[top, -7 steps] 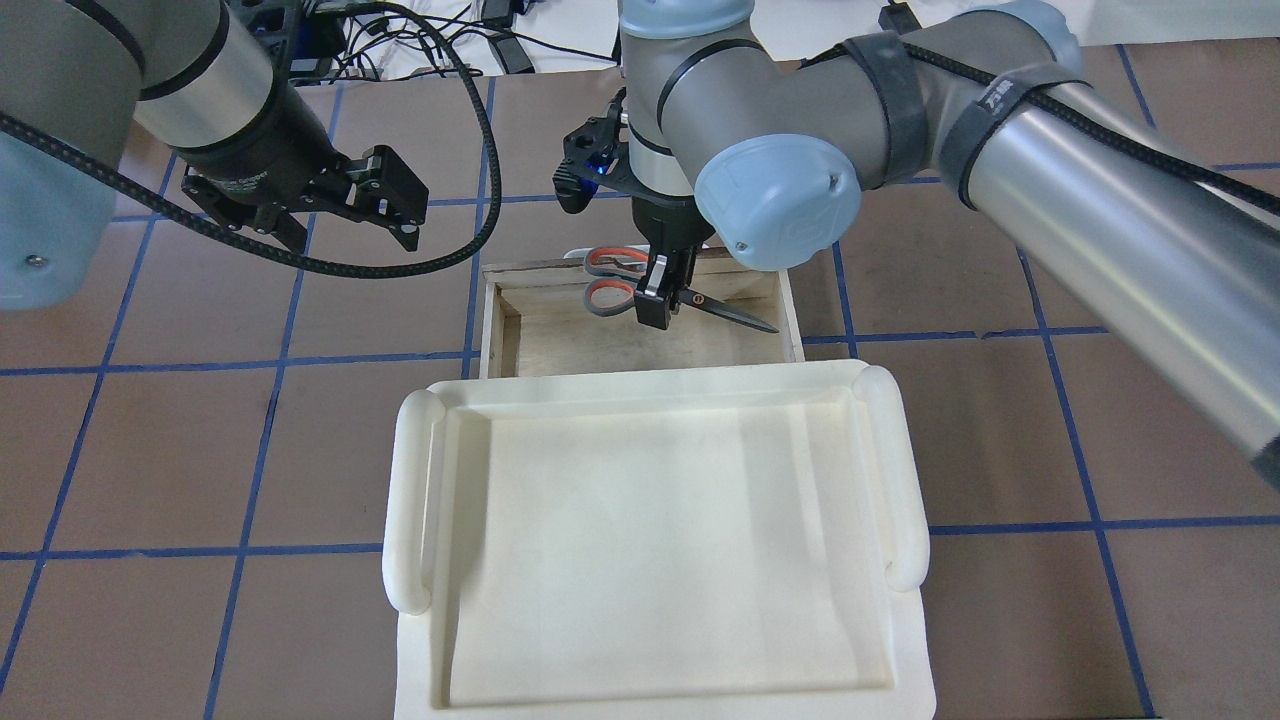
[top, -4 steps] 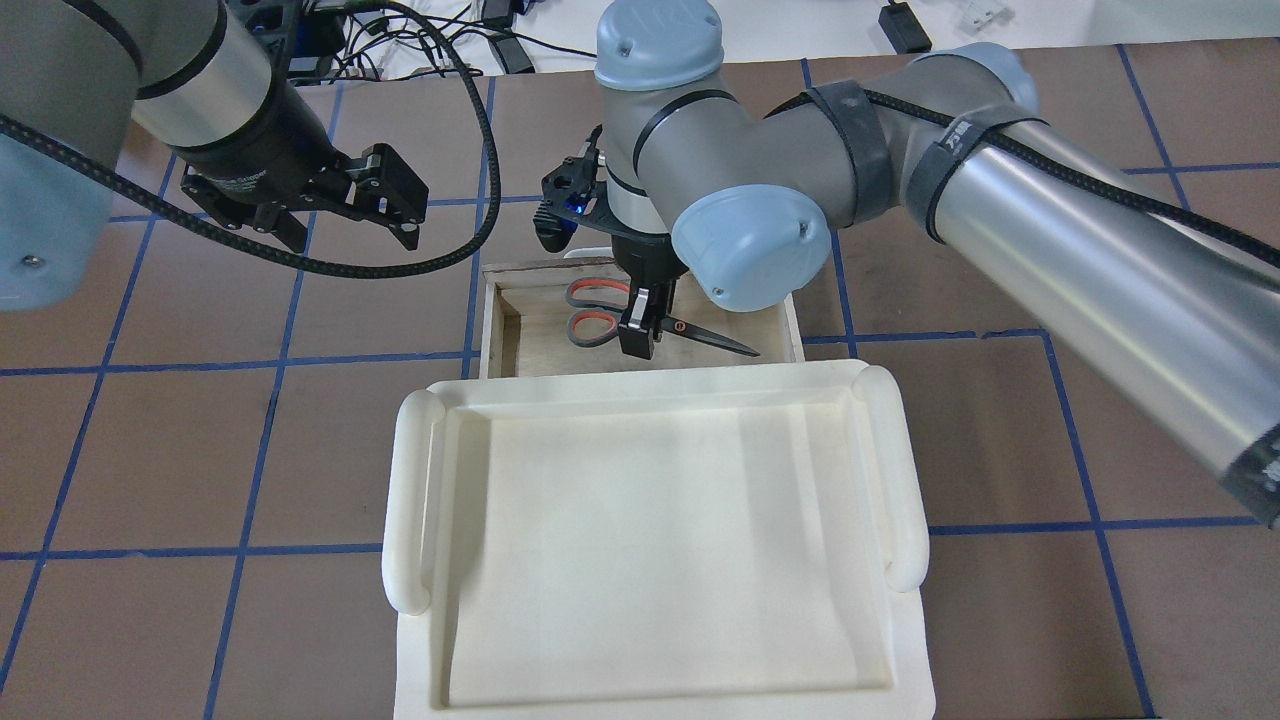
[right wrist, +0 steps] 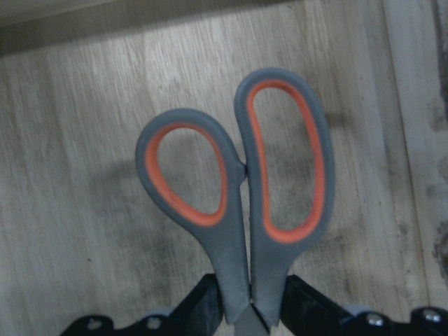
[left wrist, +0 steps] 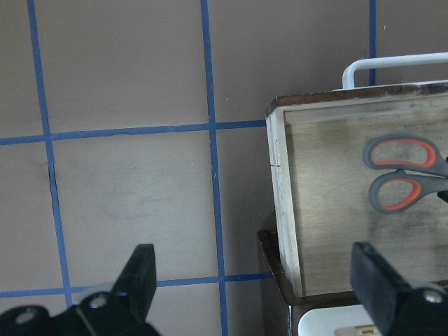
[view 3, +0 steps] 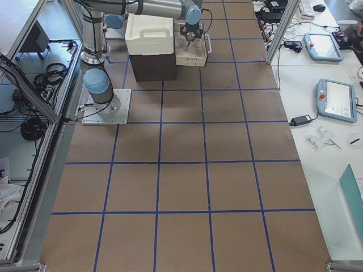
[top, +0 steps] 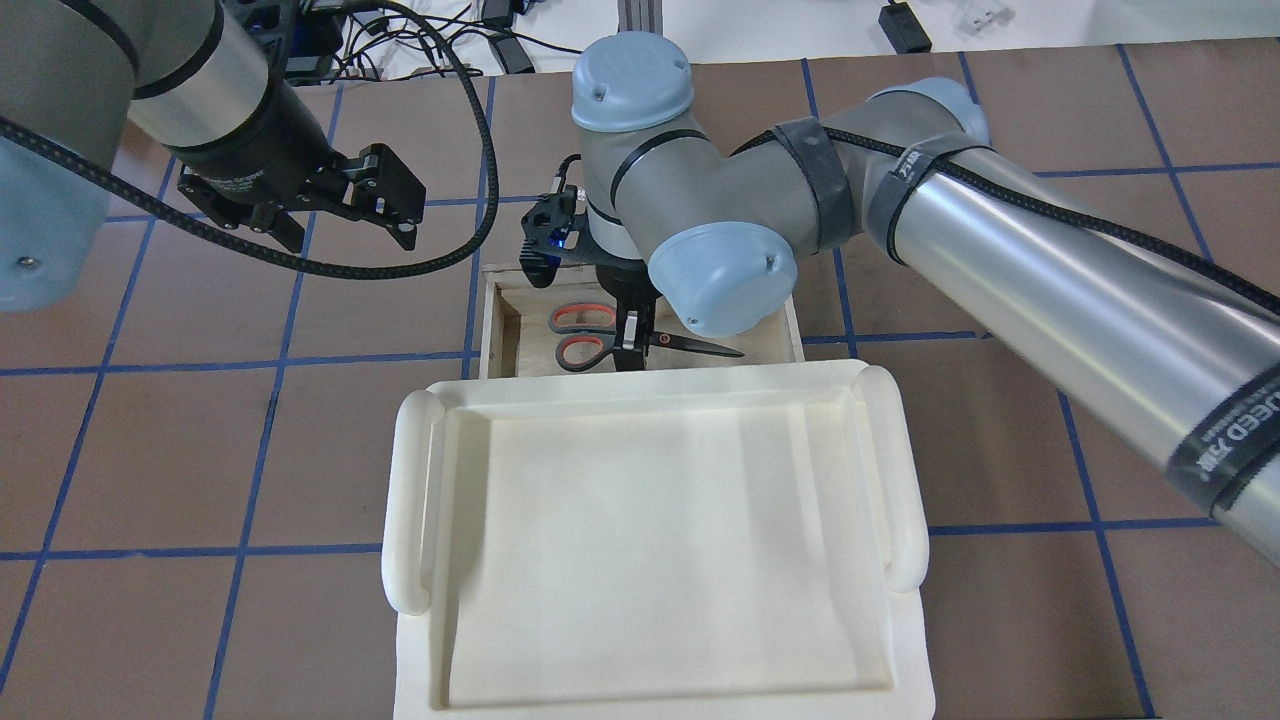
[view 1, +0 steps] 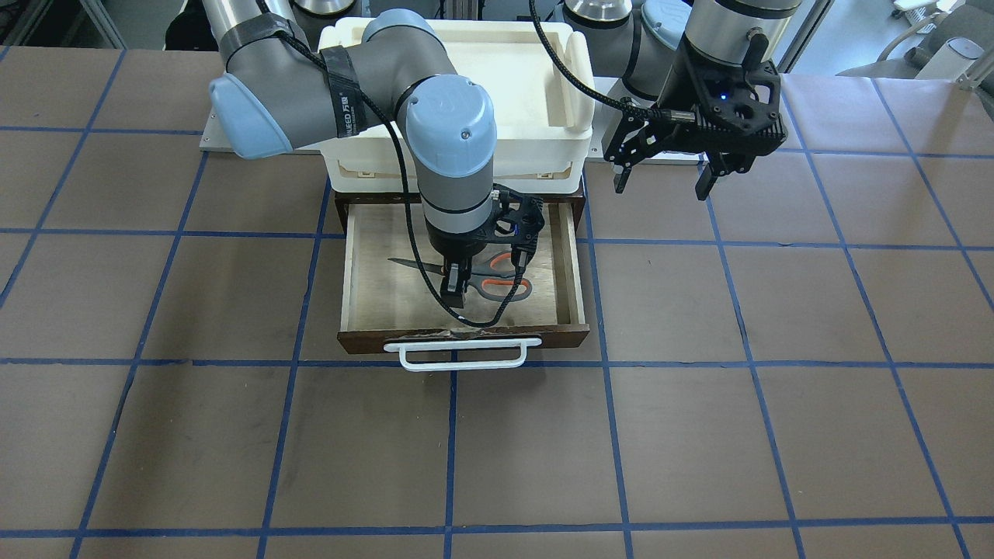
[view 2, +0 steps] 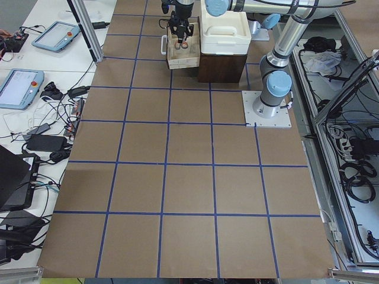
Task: Put scissors in drawer and close it
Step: 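Lower the scissors into the drawer and open the right gripper, then raise the right gripper out of the drawer back toward its start, then reach the left gripper over the drawer's far edge near the handle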
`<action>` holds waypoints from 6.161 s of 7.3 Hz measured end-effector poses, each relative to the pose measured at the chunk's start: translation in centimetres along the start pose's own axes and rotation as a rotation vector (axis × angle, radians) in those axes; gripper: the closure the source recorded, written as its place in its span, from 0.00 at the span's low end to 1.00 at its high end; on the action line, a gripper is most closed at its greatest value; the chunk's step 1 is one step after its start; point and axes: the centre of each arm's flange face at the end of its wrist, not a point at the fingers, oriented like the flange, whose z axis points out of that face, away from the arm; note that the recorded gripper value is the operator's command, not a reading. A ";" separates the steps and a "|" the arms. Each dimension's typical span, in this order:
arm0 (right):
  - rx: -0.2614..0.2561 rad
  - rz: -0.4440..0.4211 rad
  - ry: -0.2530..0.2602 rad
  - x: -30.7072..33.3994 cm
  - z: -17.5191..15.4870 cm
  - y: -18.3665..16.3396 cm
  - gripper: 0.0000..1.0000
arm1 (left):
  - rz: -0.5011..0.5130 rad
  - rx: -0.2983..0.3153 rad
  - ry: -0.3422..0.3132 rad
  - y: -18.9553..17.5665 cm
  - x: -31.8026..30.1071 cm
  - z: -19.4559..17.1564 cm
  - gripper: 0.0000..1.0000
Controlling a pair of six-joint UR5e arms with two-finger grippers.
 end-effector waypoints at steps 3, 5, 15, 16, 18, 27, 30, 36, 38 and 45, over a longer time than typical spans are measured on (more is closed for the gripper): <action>-0.005 -0.093 0.005 0.6 0.7 0.1 0.97 | 0.001 -0.009 0.007 -0.2 0.1 0.5 0.00; -0.009 -0.114 0.000 0.8 1.1 0.2 0.32 | 0.001 -0.012 0.004 -0.2 0.1 0.6 0.00; 0.119 0.570 0.141 2.5 -11.8 10.0 0.00 | 0.000 -0.013 0.003 -0.4 0.1 0.8 0.00; 0.122 0.679 0.140 2.2 -13.2 11.7 0.00 | 0.000 -0.013 0.005 -0.5 0.1 0.8 0.00; 0.085 0.880 0.152 1.2 -15.2 14.2 0.00 | -0.003 -0.015 0.007 -0.7 0.1 1.2 0.00; 0.059 1.255 0.177 3.8 -16.9 23.3 0.00 | -0.074 0.046 -0.021 -13.2 13.3 12.6 0.00; 0.055 1.269 0.171 3.7 -16.9 23.5 0.00 | -0.047 0.026 -0.070 -16.0 18.9 20.8 0.00; 0.072 1.260 0.186 1.8 -18.5 23.0 0.00 | -0.016 -0.115 -0.099 -15.5 21.4 28.8 0.00; 0.072 1.259 0.185 1.3 -18.9 23.1 0.00 | -0.014 -0.159 -0.100 -15.0 21.5 29.3 0.00; 0.121 1.243 0.136 0.5 -19.4 22.5 0.00 | -0.004 -0.209 -0.093 -13.2 21.9 26.6 0.00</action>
